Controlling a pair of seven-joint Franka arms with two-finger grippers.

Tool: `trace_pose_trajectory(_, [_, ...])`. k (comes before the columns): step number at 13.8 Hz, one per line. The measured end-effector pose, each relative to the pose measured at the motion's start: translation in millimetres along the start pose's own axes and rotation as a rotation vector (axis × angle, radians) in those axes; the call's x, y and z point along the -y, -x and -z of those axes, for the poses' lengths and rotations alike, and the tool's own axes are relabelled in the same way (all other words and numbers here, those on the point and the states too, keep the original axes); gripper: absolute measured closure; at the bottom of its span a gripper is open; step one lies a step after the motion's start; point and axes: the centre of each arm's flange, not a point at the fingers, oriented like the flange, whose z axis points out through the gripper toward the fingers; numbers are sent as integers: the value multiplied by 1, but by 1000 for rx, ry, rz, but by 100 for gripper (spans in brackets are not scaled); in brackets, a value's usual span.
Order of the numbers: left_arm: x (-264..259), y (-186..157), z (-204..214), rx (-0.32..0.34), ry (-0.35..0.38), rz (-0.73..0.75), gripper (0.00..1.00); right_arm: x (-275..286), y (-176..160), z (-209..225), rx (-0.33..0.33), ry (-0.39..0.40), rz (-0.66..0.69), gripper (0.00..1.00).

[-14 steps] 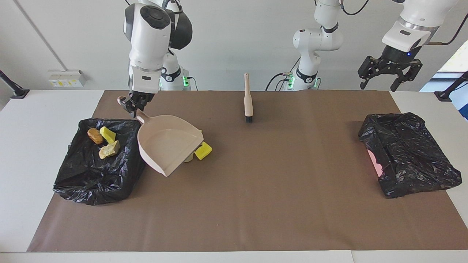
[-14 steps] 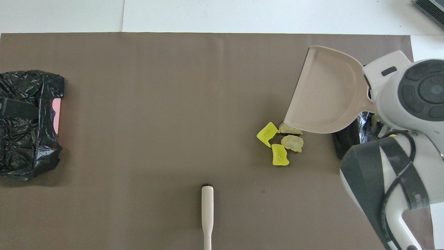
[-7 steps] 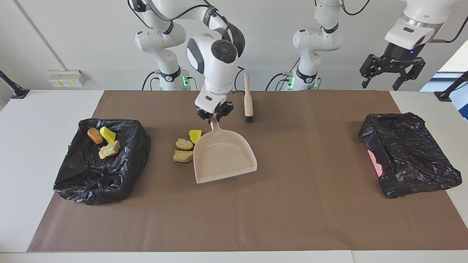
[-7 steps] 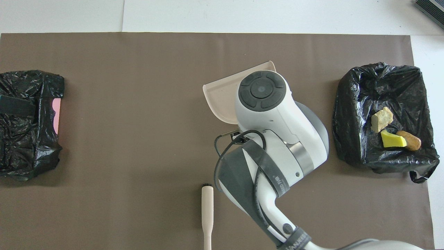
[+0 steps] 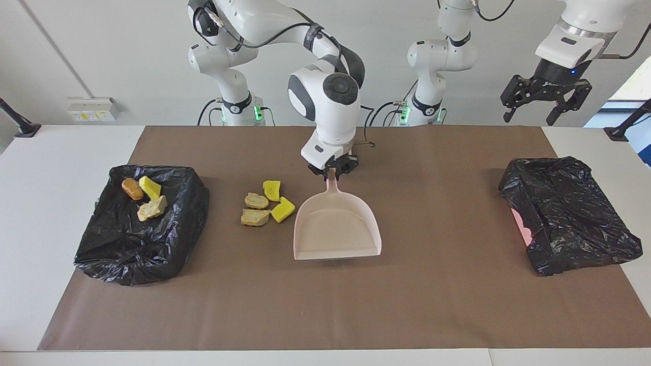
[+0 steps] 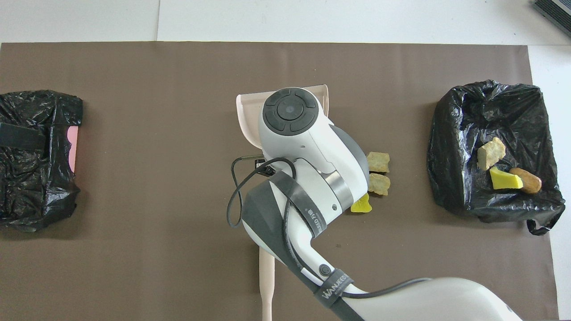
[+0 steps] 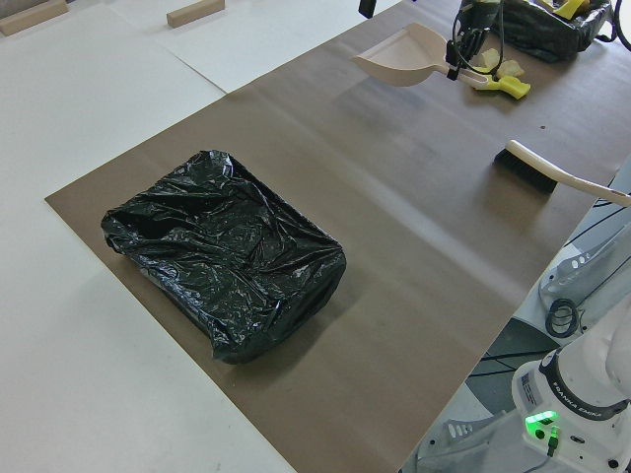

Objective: Sweep and dump trash in bin

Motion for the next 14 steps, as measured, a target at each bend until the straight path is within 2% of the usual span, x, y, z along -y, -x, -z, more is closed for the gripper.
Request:
trace_pose_trajectory(2, [0, 6, 0, 24, 3, 0, 0, 2, -4, -14, 0, -5, -1, 68])
trace_pose_trajectory(5, [0, 8, 2, 26, 3, 1, 0, 10, -6, -26, -20, -40, 0, 68])
trace_pose_trajectory(10, [0, 9, 1, 29, 4, 1, 0, 8, 1, -54, 4, -24, 0, 68])
trace_pose_trajectory(11, [-1, 9, 1, 31, 4, 1, 0, 6, 3, -53, 18, -11, 0, 63])
trace_pose_trajectory(14, [-5, 7, 2, 22, 3, -8, 0, -4, 18, -12, 61, 38, 26, 32])
